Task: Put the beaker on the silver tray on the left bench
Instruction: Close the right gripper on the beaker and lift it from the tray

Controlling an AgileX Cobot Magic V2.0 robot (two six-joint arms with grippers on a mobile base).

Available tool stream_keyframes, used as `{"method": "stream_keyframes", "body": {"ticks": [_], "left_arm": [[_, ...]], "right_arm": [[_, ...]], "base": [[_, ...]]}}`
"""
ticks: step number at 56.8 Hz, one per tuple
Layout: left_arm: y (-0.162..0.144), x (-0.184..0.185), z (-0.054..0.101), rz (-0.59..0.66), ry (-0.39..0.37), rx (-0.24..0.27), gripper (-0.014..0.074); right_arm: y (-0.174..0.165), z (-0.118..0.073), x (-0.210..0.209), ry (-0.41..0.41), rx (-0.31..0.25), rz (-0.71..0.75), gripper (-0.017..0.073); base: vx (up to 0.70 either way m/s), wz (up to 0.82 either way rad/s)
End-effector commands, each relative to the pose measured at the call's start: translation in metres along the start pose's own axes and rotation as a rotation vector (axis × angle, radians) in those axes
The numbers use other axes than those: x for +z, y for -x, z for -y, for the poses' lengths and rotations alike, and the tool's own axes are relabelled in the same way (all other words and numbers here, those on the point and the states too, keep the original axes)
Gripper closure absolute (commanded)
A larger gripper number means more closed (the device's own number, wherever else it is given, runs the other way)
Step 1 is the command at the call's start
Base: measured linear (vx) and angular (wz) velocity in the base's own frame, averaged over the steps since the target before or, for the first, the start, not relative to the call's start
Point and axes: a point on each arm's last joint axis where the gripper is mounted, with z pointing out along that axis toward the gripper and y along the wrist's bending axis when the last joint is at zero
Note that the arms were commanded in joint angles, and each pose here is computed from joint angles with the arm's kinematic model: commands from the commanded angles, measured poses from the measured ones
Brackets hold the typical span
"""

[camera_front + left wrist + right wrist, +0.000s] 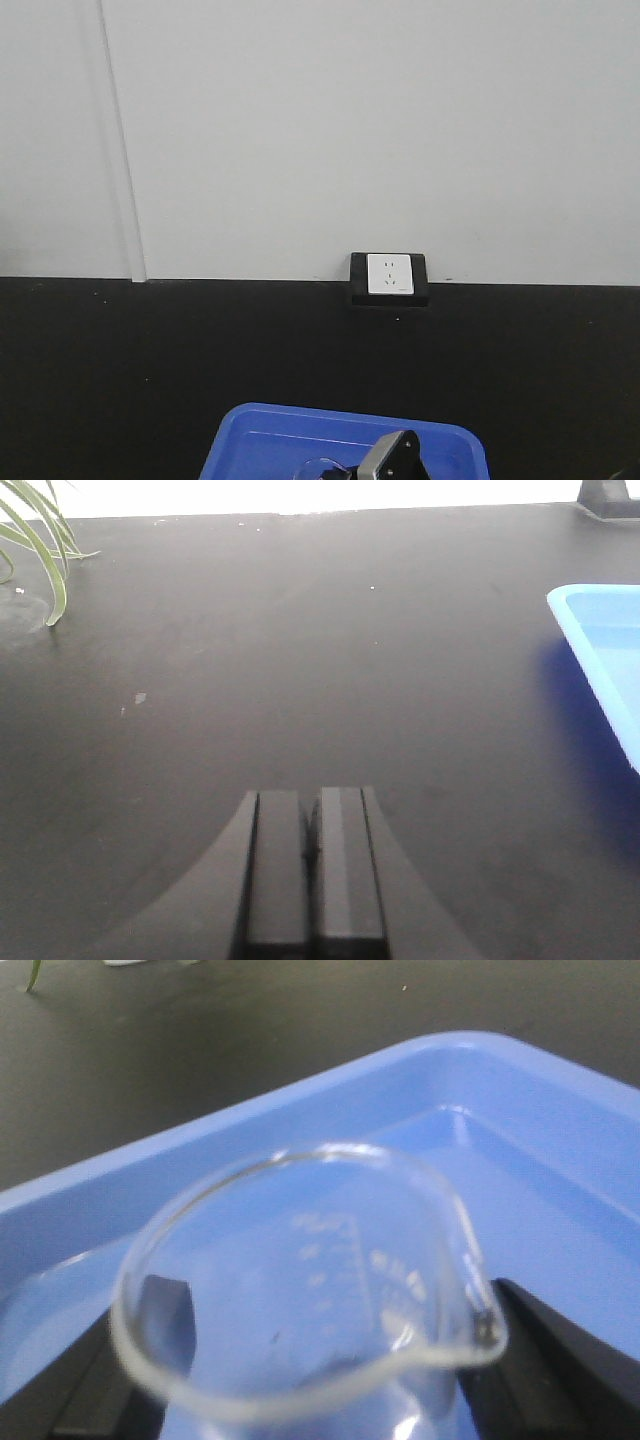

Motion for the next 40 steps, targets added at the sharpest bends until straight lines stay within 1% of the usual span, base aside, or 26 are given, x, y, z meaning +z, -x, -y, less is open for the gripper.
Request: {"method": "stream_keyframes", "body": {"ticks": [1, 5, 9, 12, 13, 15, 16, 19, 26, 30, 36, 40], "left_arm": [[-0.001, 0.002, 0.001, 0.066, -0.008, -0.003, 0.0592], [-0.001, 0.002, 0.001, 0.066, -0.008, -0.003, 0.0592], [-0.001, 0.002, 0.001, 0.066, -0.008, -0.003, 0.0592], [-0.001, 0.002, 0.001, 0.066, -0.008, -0.003, 0.0592], [-0.001, 0.002, 0.001, 0.066, -0.008, -0.003, 0.0592], [-0.001, 0.002, 0.001, 0.066, -0.008, -0.003, 0.0592], [-0.001, 0.002, 0.001, 0.066, -0.008, -0.003, 0.0592], [-0.001, 0.002, 0.001, 0.066, -0.008, -0.003, 0.0592], [-0.001, 0.002, 0.001, 0.066, -0.008, -0.003, 0.0592], [-0.001, 0.002, 0.001, 0.066, -0.008, -0.003, 0.0592], [-0.001, 0.002, 0.001, 0.066, -0.008, -0.003, 0.0592], [-0.001, 0.002, 0.001, 0.066, -0.008, -0.003, 0.0592]], "right_arm": [[0.031, 0.002, 0.007, -0.025, -0.02, 0.152, 0.0032], [0.032, 0.003, 0.011, -0.033, -0.013, 0.163, 0.0085], [0.033, 0.004, 0.013, -0.046, 0.001, 0.168, 0.0184], [0.034, 0.005, 0.013, -0.057, 0.011, 0.173, 0.0292], [0.034, 0.005, 0.013, -0.059, 0.012, 0.175, 0.0343], [0.034, 0.005, 0.013, -0.059, 0.012, 0.175, 0.0414], [0.035, 0.005, 0.012, -0.058, 0.012, 0.179, 0.047], [0.037, 0.005, 0.012, -0.058, 0.023, 0.178, 0.0577], [0.05, 0.005, 0.006, -0.069, 0.104, 0.178, 0.0569], [0.062, 0.005, 0.0, -0.079, 0.139, 0.169, 0.0566], [0.083, 0.006, -0.016, -0.129, 0.166, 0.119, 0.0566], [0.103, 0.004, -0.032, -0.175, 0.164, 0.083, 0.0566]], "base": [[0.0, 0.0], [0.0, 0.0], [0.0, 0.0], [0.0, 0.0], [0.0, 0.0], [0.0, 0.0], [0.0, 0.0], [0.0, 0.0], [0.0, 0.0], [0.0, 0.0], [0.0, 0.0], [0.0, 0.0]]}}
